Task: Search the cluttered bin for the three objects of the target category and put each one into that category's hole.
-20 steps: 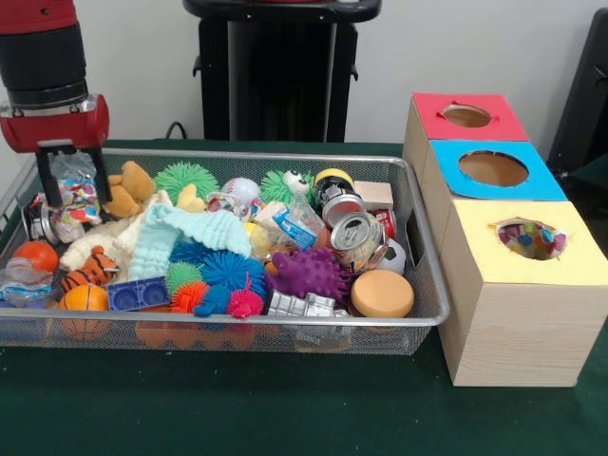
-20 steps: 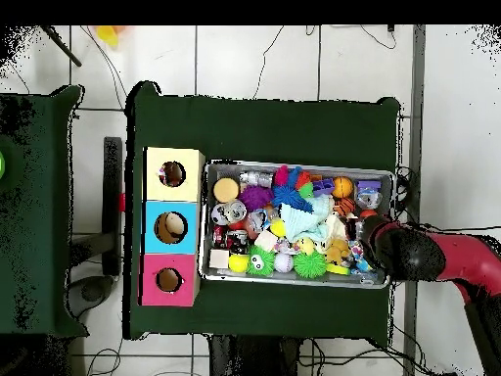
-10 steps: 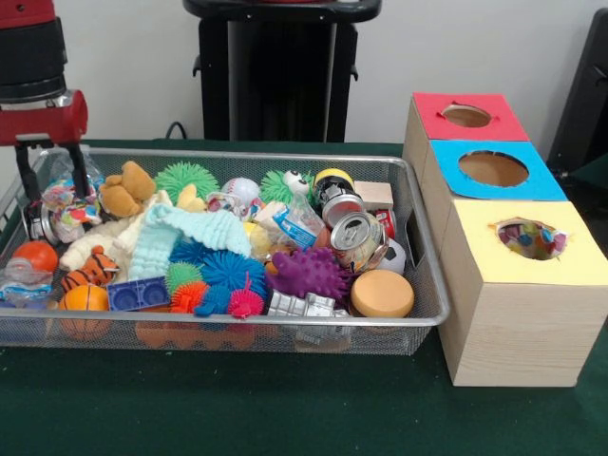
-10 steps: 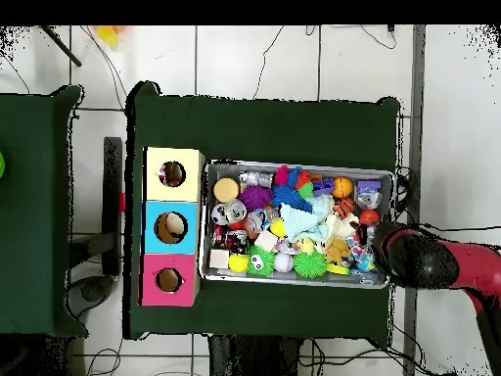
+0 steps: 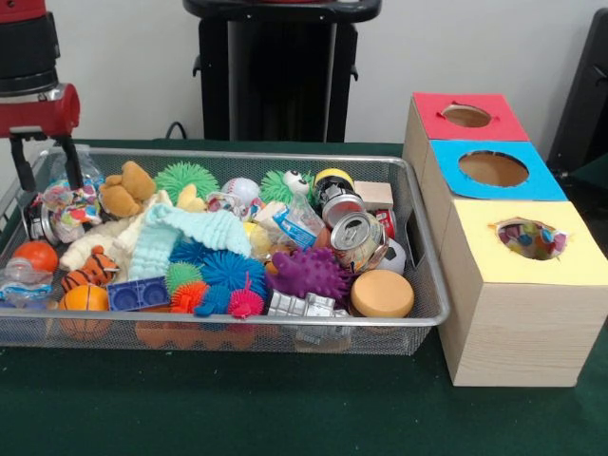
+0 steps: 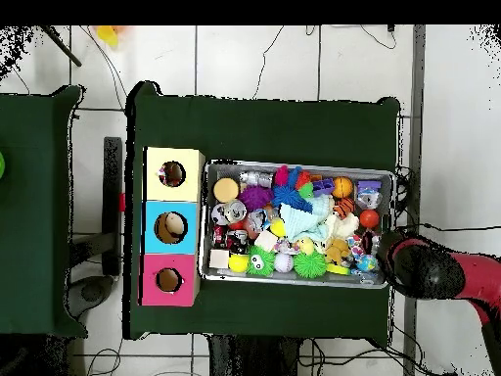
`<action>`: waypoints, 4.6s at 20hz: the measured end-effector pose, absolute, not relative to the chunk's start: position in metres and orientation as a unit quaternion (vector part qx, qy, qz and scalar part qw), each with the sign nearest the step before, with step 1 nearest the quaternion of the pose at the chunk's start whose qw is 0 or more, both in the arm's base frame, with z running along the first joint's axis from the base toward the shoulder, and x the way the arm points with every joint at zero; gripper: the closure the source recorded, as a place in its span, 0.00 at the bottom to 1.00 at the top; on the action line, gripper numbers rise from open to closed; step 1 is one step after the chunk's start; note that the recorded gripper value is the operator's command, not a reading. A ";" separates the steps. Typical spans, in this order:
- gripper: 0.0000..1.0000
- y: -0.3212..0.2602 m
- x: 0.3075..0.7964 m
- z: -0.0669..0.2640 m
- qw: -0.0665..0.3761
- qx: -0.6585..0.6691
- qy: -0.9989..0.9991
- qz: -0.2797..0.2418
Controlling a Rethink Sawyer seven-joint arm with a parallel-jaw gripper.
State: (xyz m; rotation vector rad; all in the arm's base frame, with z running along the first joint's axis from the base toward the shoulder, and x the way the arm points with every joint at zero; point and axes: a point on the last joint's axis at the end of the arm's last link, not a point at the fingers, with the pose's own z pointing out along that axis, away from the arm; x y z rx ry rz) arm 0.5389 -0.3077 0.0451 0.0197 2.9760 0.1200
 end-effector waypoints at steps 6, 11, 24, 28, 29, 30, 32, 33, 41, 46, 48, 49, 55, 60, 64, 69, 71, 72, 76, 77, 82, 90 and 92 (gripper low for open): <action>0.00 -0.292 0.525 0.044 0.069 -0.005 0.996 0.049; 0.00 -0.283 0.517 0.041 0.062 -0.012 0.996 0.056; 0.00 -0.258 0.520 0.021 0.078 -0.058 0.995 0.038; 0.00 -0.256 0.522 0.020 0.085 -0.062 0.994 0.035; 0.00 -0.256 0.522 0.020 0.086 -0.061 0.994 0.035; 0.00 -0.257 0.521 0.020 0.087 -0.061 0.994 0.034; 0.00 -0.260 0.520 0.020 0.088 -0.059 0.994 0.031; 0.00 -0.261 0.520 0.021 0.088 -0.059 0.994 0.030; 0.00 -0.302 0.516 0.049 0.098 -0.036 0.995 -0.003; 0.00 -0.316 0.514 0.057 0.101 -0.029 0.994 -0.017; 0.00 -0.316 0.515 0.056 0.101 -0.028 0.994 -0.017; 0.00 -0.315 0.516 0.053 0.101 -0.028 0.994 -0.015; 0.00 -0.300 0.513 0.031 0.097 -0.045 0.994 -0.010; 0.00 -0.279 0.510 0.007 0.107 -0.072 0.992 -0.008; 0.00 -0.270 0.509 -0.003 0.118 -0.081 0.990 -0.005; 0.00 -0.264 0.507 -0.014 0.131 -0.081 0.988 0.001; 0.00 -0.266 0.505 -0.015 0.131 -0.080 0.988 -0.001; 0.00 -0.267 0.504 -0.015 0.130 -0.079 0.988 -0.002; 0.00 -0.273 0.501 -0.017 0.127 -0.075 0.989 -0.006; 0.00 -0.273 0.501 -0.017 0.126 -0.075 0.989 -0.007; 1.00 -0.278 0.502 -0.017 0.128 -0.072 0.989 -0.010; 1.00 -0.280 0.503 -0.015 0.135 -0.072 0.988 -0.014; 1.00 -0.281 0.503 -0.014 0.136 -0.072 0.988 -0.016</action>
